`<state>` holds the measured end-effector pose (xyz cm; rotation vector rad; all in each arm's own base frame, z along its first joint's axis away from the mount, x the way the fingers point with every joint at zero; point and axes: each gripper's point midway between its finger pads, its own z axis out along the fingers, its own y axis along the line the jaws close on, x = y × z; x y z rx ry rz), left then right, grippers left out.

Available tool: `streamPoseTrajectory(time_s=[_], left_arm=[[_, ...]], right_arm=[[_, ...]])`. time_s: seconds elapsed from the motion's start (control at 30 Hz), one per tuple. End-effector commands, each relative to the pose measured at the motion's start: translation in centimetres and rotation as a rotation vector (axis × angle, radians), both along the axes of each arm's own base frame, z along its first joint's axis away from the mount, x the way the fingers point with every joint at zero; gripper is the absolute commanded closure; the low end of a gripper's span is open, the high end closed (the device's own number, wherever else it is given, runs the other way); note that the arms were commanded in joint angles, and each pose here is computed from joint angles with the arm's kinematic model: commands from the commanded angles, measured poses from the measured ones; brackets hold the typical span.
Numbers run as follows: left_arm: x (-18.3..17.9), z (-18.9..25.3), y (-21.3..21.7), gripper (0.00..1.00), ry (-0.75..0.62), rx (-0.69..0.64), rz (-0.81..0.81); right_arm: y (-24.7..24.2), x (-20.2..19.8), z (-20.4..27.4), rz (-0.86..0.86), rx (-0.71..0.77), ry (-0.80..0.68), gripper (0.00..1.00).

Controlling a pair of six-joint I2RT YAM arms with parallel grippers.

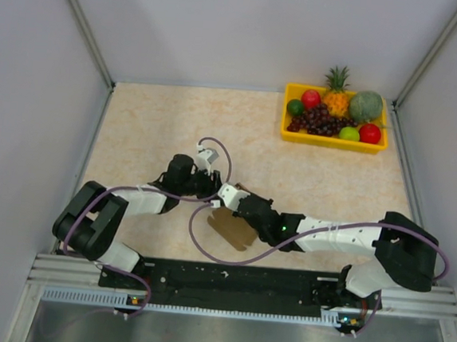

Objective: Fold the paper box

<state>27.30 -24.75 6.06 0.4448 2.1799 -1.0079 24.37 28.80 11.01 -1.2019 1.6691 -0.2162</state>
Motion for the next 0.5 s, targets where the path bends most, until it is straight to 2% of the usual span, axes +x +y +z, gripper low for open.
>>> streamPoseTrajectory(time_s=[0.0,0.17,0.47], left_arm=[[1.0,2.5,0.5,0.49,-0.043,-0.072,0.045],[1.7,2.6,1.1,0.49,-0.022,-0.075,0.061],[0.9,2.1,-0.4,0.51,0.016,-0.127,-0.039]], right_arm=[[0.4,-0.7,0.9,0.022,0.042,-0.005,1.00],[0.4,-0.7,0.6,0.034,0.040,-0.001,1.00],[0.3,-0.7,-0.3,0.059,-0.021,-0.011,1.00]])
